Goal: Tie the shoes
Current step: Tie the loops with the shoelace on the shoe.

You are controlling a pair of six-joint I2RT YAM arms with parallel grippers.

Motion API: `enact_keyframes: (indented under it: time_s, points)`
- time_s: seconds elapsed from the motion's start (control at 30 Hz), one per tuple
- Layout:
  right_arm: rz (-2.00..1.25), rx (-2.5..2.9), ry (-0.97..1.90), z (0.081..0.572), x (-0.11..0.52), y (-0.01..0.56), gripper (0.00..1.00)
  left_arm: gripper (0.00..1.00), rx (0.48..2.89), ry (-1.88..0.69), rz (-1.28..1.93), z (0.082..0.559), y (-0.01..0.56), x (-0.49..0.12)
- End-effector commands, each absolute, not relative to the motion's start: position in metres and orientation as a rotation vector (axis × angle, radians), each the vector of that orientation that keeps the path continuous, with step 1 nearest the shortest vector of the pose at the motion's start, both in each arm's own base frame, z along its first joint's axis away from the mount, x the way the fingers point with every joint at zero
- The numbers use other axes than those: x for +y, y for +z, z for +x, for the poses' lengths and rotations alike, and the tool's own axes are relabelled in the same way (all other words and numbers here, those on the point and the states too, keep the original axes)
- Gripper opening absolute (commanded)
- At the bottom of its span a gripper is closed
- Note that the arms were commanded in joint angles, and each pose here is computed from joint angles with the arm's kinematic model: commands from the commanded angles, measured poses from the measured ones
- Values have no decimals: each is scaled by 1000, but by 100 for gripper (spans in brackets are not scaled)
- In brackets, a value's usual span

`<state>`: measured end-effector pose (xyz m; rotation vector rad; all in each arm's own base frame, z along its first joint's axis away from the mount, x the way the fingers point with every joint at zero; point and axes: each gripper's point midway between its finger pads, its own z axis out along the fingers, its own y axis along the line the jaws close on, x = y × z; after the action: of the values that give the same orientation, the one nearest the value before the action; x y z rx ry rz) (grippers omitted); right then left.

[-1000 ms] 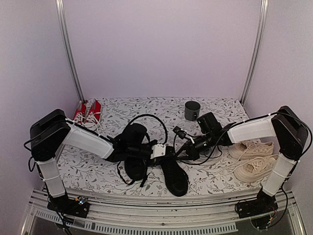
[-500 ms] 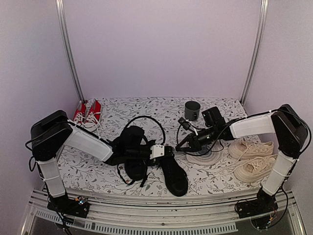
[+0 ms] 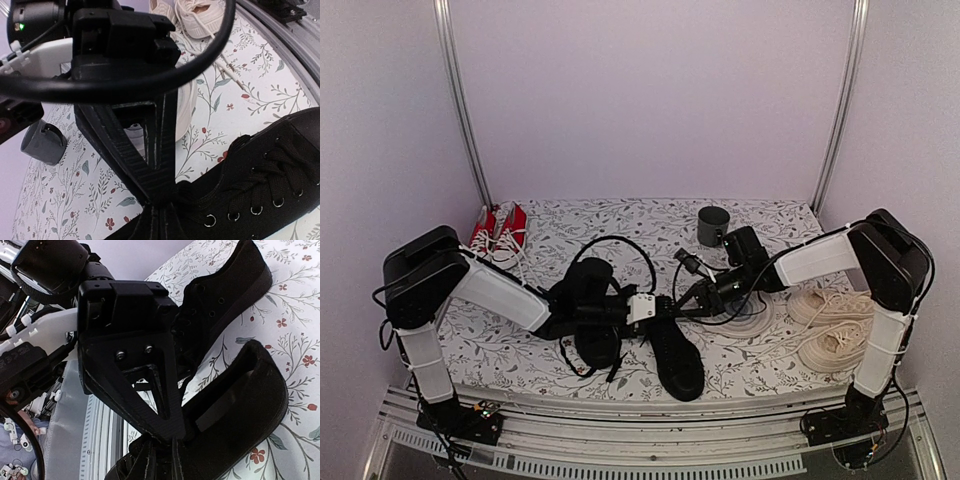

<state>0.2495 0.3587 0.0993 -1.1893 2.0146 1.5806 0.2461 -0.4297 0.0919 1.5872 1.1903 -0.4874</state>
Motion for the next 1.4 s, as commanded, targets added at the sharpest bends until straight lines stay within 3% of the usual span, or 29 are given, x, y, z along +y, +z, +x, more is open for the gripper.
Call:
enact_keyframes:
  time_s: [0.0,0.9,1.3,1.37]
  points:
    - [-1240,1985,1672,231,363,94,13,0,1198,-474,1562,246,88,-431]
    - [-1227,1995,1612,225,366,91,14,0,1219,-490,1467,251,94,-426]
    - [-1188,2007,1524,237,365,94,18,0,1215,-508,1485,245,89,-425]
    - [-1184,1993,1527,235,358,99,25,0,1215,-497,1492,245,87,-423]
